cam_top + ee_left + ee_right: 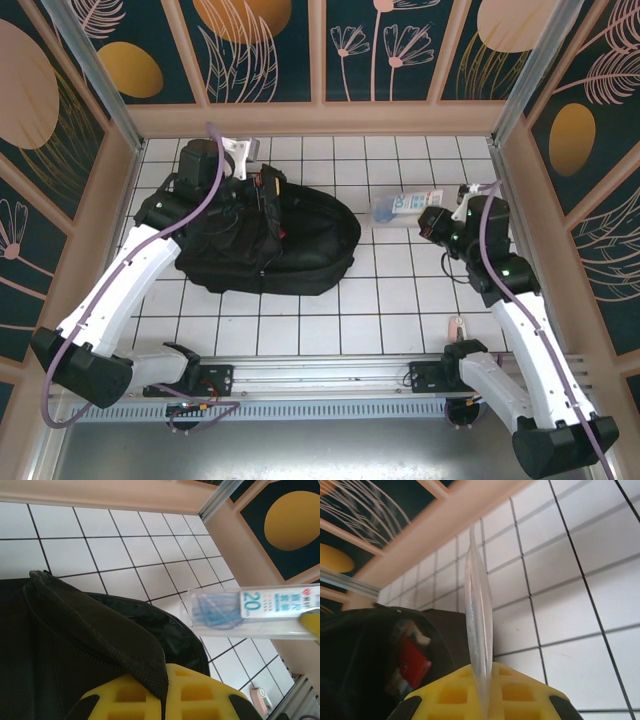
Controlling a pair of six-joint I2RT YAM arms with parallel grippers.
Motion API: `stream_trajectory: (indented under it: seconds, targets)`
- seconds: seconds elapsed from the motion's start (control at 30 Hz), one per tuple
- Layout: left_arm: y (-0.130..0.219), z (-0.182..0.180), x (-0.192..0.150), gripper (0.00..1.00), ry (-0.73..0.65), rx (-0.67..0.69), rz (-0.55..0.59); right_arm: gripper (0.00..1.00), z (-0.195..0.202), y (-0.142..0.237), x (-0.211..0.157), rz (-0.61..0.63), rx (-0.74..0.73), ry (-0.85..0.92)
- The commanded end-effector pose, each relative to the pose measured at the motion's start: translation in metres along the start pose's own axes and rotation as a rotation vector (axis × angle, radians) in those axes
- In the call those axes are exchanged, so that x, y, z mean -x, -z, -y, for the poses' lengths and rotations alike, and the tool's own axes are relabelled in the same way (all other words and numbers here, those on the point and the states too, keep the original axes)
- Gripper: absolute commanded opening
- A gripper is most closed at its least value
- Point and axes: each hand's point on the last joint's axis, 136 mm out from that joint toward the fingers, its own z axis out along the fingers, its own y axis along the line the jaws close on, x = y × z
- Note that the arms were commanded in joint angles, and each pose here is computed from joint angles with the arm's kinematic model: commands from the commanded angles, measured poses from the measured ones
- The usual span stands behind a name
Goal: Pack the student bag
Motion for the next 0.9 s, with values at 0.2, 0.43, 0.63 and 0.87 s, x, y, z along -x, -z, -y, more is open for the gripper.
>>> stream_trajectory:
  seconds: [0.2,0.43,0.63,0.87]
  targets:
    - [0.027,0.029,0.041,0.00,-0.072,-0.060,0.133,0.03,-0.088,0.027,0.019,-0.030,0.299,0.078]
    - [0.028,0.028,0.043,0.00,-0.061,-0.052,0.139,0.02,-0.111,0.020,0.001,-0.105,0.402,0.075]
    - [0.031,0.029,0.048,0.00,-0.061,-0.047,0.153,0.02,-0.124,0.013,-0.011,-0.129,0.469,0.022]
    - [0.039,0.042,0.066,0.00,-0.044,-0.080,0.197,0.01,-0.126,-0.023,-0.039,-0.206,0.458,-0.126]
